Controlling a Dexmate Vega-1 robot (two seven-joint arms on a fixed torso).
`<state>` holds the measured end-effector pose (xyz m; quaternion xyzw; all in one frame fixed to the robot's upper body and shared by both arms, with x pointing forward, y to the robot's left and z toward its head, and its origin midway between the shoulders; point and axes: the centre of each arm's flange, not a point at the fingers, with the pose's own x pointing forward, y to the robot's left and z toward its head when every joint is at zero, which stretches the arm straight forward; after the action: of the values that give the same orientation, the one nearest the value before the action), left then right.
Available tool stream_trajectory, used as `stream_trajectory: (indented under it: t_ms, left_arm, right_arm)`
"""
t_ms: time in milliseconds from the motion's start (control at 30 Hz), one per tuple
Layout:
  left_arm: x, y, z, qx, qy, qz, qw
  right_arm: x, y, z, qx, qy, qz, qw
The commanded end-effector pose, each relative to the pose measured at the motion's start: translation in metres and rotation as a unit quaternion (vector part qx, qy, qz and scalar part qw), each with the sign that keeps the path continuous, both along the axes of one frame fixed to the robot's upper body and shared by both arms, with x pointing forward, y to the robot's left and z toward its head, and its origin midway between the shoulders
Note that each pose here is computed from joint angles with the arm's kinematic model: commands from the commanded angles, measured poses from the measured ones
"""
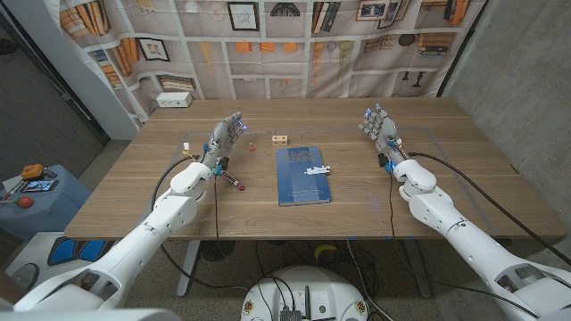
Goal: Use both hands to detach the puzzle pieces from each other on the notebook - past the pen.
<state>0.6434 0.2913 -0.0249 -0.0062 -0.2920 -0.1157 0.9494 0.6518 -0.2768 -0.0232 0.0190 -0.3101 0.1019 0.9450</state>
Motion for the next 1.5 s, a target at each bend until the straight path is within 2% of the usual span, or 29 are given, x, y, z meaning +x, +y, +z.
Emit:
stream_trajectory:
  t_ms: [33, 300, 400, 767, 933, 1167, 1200, 1400, 1500]
  left_arm:
    - [-0.014, 0.006, 0.007, 0.036, -0.002, 0.017, 0.999]
    - [-0.026, 0.005, 0.011, 0.076, -0.012, 0.047, 0.996]
    - [-0.032, 0.003, 0.013, 0.102, -0.027, 0.069, 0.992]
    - [-0.037, -0.001, 0.012, 0.144, -0.044, 0.074, 0.986]
    - [-0.042, -0.009, 0.015, 0.185, -0.058, 0.081, 0.978]
    - [-0.049, -0.019, 0.015, 0.211, -0.071, 0.096, 0.97]
    - [-0.051, -0.022, 0.015, 0.226, -0.078, 0.103, 0.965]
    - [-0.057, -0.031, 0.013, 0.246, -0.089, 0.111, 0.959]
    - [-0.061, -0.037, 0.01, 0.27, -0.096, 0.118, 0.951]
  right_arm:
    - [-0.002, 0.0, -0.001, -0.002, -0.002, -0.006, 1.0]
    - [0.001, -0.001, -0.001, -0.008, 0.001, -0.004, 1.0]
    - [0.002, -0.003, -0.001, -0.009, 0.0, -0.005, 0.9999]
    - [0.007, -0.005, -0.001, -0.019, 0.0, -0.001, 0.9998]
    - [0.009, -0.008, 0.0, -0.02, -0.001, -0.003, 0.9998]
    - [0.012, -0.011, -0.001, -0.022, -0.001, -0.001, 0.9998]
    - [0.012, -0.012, 0.0, -0.026, -0.001, -0.003, 0.9996]
    - [0.009, -0.017, 0.002, -0.03, -0.005, -0.008, 0.9995]
    - [0.007, -0.019, 0.0, -0.029, -0.006, -0.008, 0.9995]
